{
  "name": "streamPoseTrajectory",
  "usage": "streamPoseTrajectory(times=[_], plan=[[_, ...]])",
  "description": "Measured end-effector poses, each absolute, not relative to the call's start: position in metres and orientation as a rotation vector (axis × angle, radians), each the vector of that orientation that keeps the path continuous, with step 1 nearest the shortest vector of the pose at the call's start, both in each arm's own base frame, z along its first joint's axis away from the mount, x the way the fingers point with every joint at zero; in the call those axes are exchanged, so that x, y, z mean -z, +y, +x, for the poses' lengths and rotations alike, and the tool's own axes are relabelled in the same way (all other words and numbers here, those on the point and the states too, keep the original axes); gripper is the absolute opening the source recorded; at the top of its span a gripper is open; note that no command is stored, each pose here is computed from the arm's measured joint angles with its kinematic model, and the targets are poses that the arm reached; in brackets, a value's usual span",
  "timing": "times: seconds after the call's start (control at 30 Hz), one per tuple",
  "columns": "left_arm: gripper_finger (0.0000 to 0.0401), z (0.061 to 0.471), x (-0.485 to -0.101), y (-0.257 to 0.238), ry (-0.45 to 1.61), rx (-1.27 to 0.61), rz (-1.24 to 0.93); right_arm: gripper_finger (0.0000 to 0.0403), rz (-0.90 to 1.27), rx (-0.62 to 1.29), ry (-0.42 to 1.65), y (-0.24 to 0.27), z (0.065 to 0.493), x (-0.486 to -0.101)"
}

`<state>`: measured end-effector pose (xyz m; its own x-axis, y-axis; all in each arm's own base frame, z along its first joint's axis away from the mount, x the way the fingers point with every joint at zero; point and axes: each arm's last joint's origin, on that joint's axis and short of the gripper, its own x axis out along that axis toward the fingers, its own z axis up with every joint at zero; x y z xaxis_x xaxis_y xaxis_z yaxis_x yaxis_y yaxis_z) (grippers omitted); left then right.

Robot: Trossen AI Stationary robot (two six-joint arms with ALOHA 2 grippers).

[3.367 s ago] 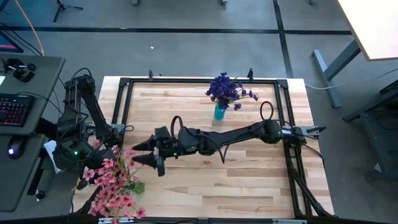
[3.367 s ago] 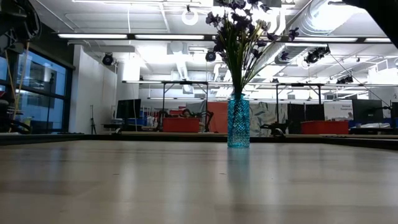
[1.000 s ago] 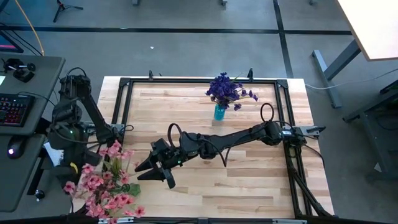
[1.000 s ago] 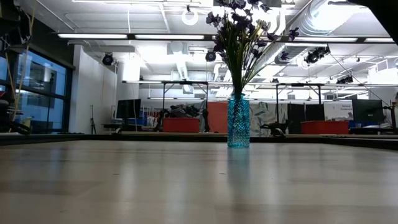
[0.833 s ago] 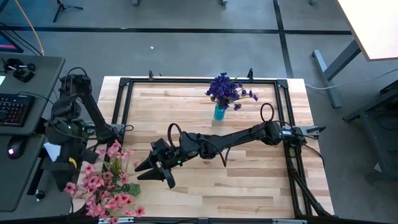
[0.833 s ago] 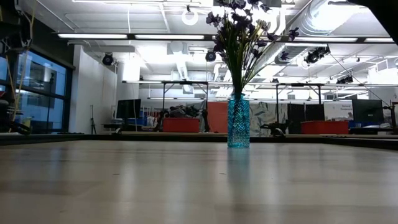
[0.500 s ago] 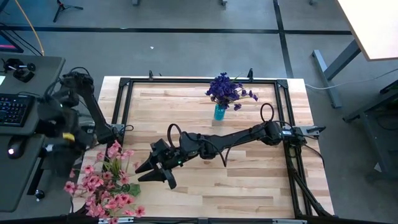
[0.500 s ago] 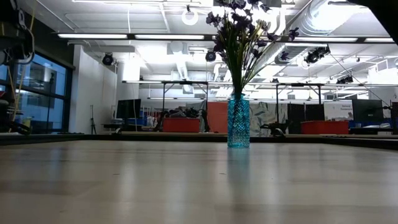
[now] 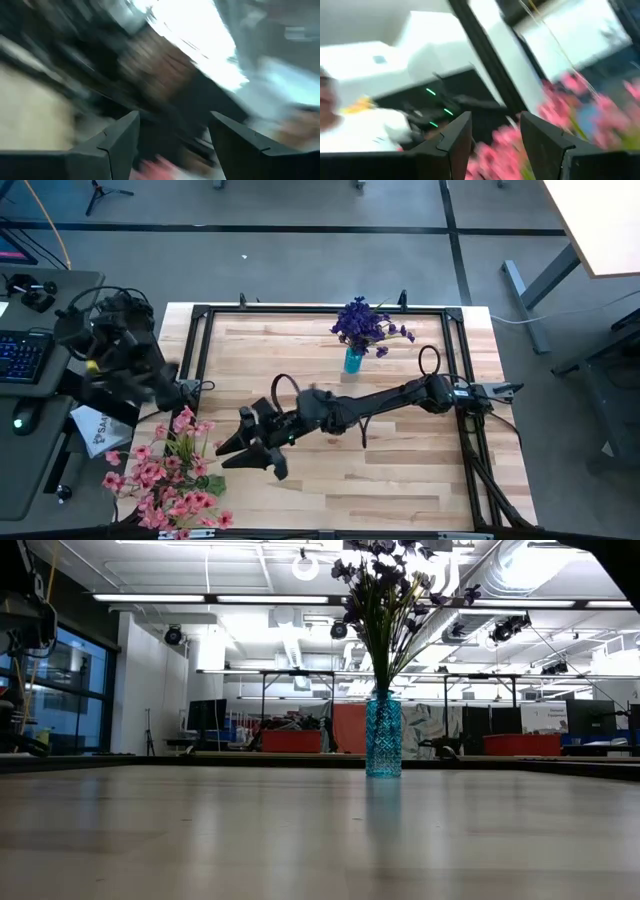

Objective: Sort flowers into vase by color
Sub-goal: Return to Home Position

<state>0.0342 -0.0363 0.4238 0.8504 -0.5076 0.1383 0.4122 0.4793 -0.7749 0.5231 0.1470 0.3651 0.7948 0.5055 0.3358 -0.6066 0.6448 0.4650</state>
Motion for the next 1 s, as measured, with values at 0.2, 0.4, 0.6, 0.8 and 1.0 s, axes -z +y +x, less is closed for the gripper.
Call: streamPoseTrajectory(times=[0.2,0.4,0.6,0.8,1.0], plan=[[0.0225,0.038,-0.426,-0.022,-0.089,0.050,-0.505,0.0163,0.559,-0.799,-0.403,0.134,0.512,-0.389],[0.0222,0.043,-0.422,-0.029,-0.092,-0.065,-0.388,0.0163,0.535,-0.839,-0.401,0.116,0.506,-0.406],[0.0168,0.064,-0.375,-0.055,-0.056,-0.054,-0.437,0.0163,0.497,-0.834,-0.386,0.101,0.503,-0.415],[0.0099,0.070,-0.372,-0.042,-0.153,-0.065,-0.429,0.0163,0.482,-0.831,-0.391,0.085,0.499,-0.425],[0.0038,0.053,-0.390,-0.015,-0.267,-0.086,-0.343,0.0163,0.475,-0.889,-0.368,0.086,0.496,-0.428]])
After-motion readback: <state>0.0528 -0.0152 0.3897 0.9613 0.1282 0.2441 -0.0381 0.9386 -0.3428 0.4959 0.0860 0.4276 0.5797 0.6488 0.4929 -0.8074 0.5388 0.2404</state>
